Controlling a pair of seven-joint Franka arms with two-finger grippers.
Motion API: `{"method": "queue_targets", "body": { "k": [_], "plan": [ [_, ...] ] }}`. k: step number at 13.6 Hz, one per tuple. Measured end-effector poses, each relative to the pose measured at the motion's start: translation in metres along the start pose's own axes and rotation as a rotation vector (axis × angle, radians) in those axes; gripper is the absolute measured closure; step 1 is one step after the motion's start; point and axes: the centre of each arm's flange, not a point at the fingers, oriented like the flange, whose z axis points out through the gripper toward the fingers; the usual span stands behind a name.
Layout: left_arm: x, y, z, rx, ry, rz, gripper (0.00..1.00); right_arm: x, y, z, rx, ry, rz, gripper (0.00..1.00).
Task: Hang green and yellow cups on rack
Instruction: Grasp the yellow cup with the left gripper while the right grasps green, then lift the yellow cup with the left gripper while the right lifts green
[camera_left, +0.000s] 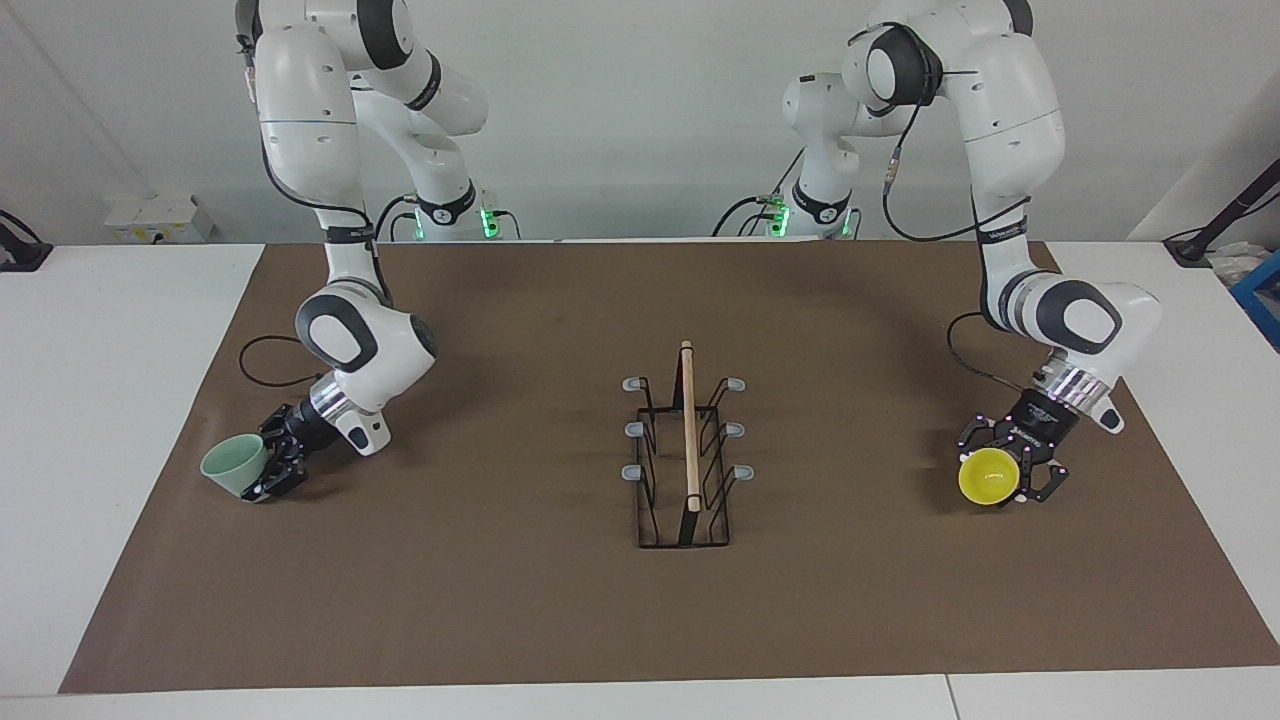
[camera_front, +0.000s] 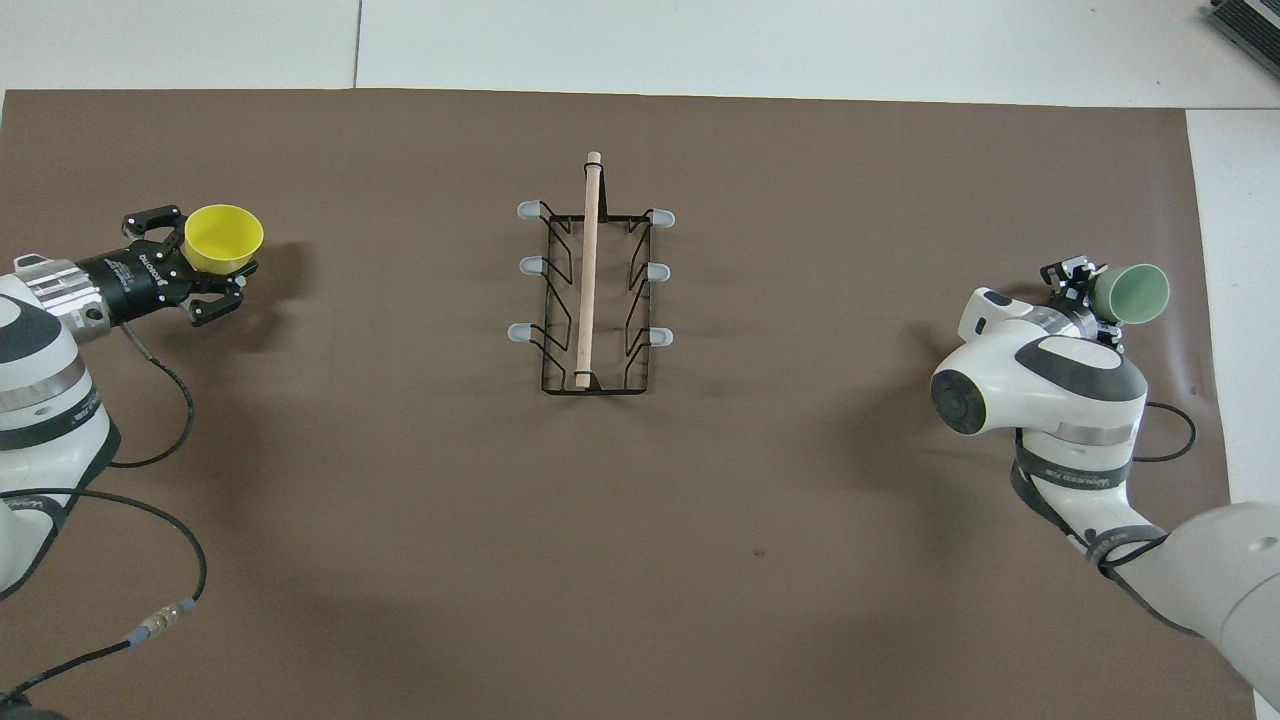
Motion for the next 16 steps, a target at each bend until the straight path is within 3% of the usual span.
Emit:
{"method": "queue_targets", "body": {
  "k": [2, 5, 9, 13, 16],
  "plan": [
    [-0.018, 0.013, -0.013, 0.004, 0.027, 0.080, 0.36, -0.014, 0.005, -0.010, 0.076, 0.064, 0.039, 0.31],
    [-0.053, 0.038, -0.031, 0.023, 0.092, 0.237, 0.36, -0.055, 0.018, -0.033, 0.181, 0.219, 0.098, 0.31],
    [-0.090, 0.061, -0.042, 0.065, 0.276, 0.489, 0.36, -0.110, 0.024, -0.059, 0.255, 0.366, 0.206, 0.31],
    [-0.117, 0.059, -0.026, 0.066, 0.391, 0.661, 0.36, -0.147, 0.025, -0.092, 0.403, 0.648, 0.388, 0.31],
    [-0.148, 0.056, -0.034, 0.094, 0.431, 0.782, 0.36, -0.171, 0.033, -0.133, 0.501, 0.884, 0.513, 0.31]
  ]
}}
